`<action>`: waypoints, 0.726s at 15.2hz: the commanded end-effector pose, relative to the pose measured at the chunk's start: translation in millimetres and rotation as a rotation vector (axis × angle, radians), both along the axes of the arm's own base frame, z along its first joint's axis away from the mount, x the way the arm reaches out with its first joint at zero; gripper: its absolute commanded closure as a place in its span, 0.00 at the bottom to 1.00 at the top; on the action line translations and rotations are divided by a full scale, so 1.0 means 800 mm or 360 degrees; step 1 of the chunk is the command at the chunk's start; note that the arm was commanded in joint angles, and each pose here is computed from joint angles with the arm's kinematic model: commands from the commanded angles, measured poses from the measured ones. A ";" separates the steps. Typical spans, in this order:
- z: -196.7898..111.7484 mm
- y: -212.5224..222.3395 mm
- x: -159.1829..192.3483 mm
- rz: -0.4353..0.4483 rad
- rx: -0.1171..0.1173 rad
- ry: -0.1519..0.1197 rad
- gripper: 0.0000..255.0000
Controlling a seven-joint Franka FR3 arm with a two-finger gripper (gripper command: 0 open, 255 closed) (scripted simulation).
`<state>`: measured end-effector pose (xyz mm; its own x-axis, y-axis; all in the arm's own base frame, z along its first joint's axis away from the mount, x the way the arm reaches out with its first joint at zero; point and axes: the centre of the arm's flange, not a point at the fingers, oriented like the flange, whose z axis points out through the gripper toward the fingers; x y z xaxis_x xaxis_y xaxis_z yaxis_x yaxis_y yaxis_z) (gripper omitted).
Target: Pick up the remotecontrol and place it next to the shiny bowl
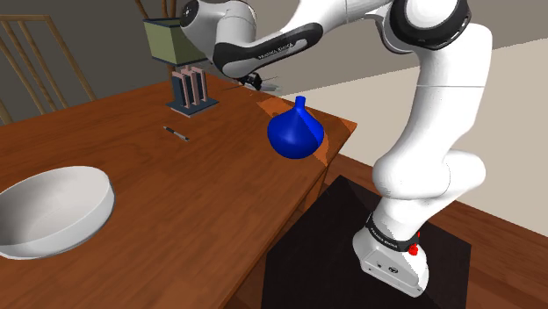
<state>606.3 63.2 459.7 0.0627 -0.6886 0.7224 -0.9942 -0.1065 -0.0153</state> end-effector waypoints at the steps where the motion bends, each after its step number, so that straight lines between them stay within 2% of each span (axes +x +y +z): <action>1: 0.013 0.002 -0.001 0.0000 0.0000 0.0000 1.00; 4: 0.029 0.002 -0.001 0.0000 0.0000 0.0000 1.00; 11: 0.030 0.108 -0.045 0.0000 0.0000 0.0000 1.00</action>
